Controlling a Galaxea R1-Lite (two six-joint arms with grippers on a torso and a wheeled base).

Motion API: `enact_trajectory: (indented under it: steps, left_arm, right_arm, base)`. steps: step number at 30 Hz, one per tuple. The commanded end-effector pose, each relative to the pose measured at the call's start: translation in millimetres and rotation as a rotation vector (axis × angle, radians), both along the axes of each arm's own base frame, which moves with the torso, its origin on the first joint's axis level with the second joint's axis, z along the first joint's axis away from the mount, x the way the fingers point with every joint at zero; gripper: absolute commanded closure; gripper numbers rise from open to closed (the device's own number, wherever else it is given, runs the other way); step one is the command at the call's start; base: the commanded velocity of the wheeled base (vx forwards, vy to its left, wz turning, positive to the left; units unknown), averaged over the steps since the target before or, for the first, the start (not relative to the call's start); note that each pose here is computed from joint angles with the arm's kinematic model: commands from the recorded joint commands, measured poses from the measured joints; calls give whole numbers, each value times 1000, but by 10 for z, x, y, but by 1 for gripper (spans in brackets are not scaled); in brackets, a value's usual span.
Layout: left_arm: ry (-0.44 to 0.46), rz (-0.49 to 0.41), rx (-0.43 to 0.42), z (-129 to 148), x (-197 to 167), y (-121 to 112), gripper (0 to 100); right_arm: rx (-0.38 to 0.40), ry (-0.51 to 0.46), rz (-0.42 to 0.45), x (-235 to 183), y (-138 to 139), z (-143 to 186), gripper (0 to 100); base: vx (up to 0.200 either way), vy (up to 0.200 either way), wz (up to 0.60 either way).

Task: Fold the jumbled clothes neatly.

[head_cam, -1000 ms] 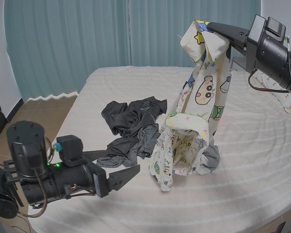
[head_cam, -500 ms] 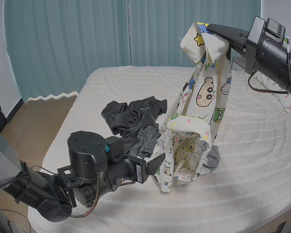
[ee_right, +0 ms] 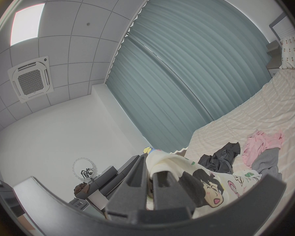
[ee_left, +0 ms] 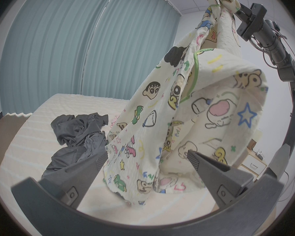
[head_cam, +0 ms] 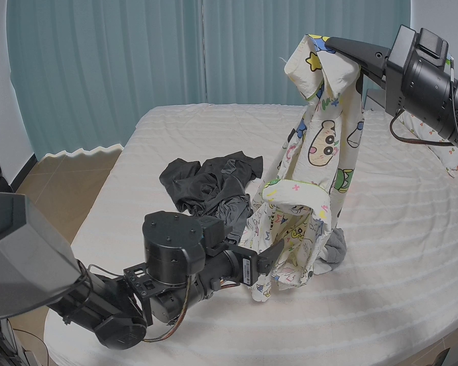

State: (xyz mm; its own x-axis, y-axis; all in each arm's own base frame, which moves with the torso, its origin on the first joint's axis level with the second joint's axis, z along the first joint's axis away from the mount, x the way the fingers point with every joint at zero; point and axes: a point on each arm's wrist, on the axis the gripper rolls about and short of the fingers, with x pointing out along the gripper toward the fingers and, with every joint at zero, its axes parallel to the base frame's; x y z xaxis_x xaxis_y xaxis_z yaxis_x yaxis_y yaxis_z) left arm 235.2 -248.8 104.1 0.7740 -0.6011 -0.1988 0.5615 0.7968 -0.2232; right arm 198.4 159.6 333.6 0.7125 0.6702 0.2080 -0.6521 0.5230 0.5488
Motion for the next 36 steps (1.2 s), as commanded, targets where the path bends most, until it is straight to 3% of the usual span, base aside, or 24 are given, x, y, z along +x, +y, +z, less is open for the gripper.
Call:
enact_trajectory:
  steps: [1,3,6,11,21,29,36]
  left_arm:
    - [-1,25,7,-121,129,-138,0]
    - [-11,49,4,-133,181,-186,0]
    - [-38,169,8,-204,356,-295,0]
    - [-23,248,51,-372,489,-285,0]
    - [57,242,151,-633,358,-144,0]
    - [86,236,170,-772,379,-114,0]
    - [160,172,127,-864,331,-100,0]
  right_arm:
    - [-1,1,3,6,7,-4,100]
    - [0,0,3,6,7,0,100]
    - [0,-2,5,-12,-7,-1,100]
    - [1,1,2,-9,-10,-9,100]
    - [23,-29,-1,-52,-45,81,100]
    - [33,-42,2,-94,-77,126,100]
    - [39,-51,3,-121,-98,158,100]
  base:
    - [0,0,0]
    - [0,0,0]
    - [0,0,0]
    - [0,0,0]
    - [0,0,0]
    - [0,0,0]
    - [0,0,0]
